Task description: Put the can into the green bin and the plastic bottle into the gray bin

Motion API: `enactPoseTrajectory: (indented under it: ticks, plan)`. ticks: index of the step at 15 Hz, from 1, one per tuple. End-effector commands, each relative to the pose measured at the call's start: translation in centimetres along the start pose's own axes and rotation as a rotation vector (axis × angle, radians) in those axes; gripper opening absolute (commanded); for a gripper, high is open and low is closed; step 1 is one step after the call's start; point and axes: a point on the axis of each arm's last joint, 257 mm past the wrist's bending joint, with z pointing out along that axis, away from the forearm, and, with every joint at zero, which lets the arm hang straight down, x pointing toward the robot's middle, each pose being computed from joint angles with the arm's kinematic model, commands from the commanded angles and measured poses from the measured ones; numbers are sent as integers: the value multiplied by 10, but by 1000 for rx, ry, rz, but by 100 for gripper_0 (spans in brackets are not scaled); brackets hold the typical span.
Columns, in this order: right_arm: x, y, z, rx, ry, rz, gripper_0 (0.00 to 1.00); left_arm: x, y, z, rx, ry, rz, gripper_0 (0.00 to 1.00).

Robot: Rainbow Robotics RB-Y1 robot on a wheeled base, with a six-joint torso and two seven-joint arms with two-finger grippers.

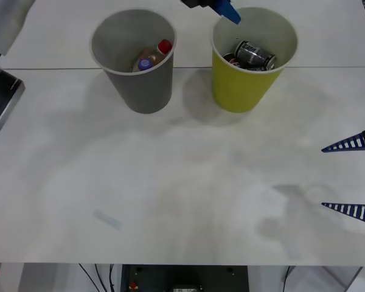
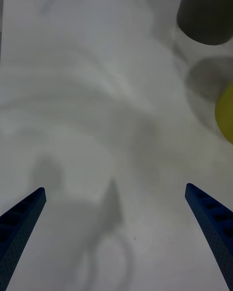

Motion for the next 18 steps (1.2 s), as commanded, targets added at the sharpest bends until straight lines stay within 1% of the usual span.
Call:
enactPoseTrajectory:
  ticks: [1, 2, 3, 4, 6, 7, 8, 9, 10, 12, 14, 16, 17, 18]
  plan:
    - [0, 0, 0, 0, 0, 0, 100, 23, 8, -44, 31, 16, 9, 100]
    - [0, 0, 0, 0, 0, 0, 100, 32, 7, -54, 26, 13, 35, 100]
    - [0, 0, 0, 0, 0, 0, 100, 50, 6, -64, 13, 19, 69, 100]
    - [0, 0, 0, 0, 0, 0, 100, 62, 8, -75, -5, 18, 88, 100]
    - [0, 0, 0, 0, 0, 0, 100, 85, 6, -98, -15, 0, 104, 100]
    - [0, 0, 0, 0, 0, 0, 100, 96, 5, -106, -22, 2, 116, 100]
    - [0, 0, 0, 0, 0, 0, 100, 107, 1, -113, -32, 10, 140, 100]
    - [0, 0, 0, 0, 0, 0, 100, 121, -5, -122, -46, 29, 177, 100]
    - [0, 0, 0, 0, 0, 0, 100, 131, -8, -129, -57, 42, 197, 100]
    - [0, 0, 0, 0, 0, 0, 100, 154, -17, -141, -60, 54, 218, 100]
    - [0, 0, 0, 0, 0, 0, 100, 174, -23, -148, -55, 51, 263, 100]
    - [0, 0, 0, 0, 0, 0, 100, 200, -28, -157, -38, 24, 286, 100]
    - [0, 0, 0, 0, 0, 0, 100, 210, -31, -160, -31, 16, 306, 100]
    - [0, 0, 0, 0, 0, 0, 100, 224, -37, -164, -16, 3, 321, 100]
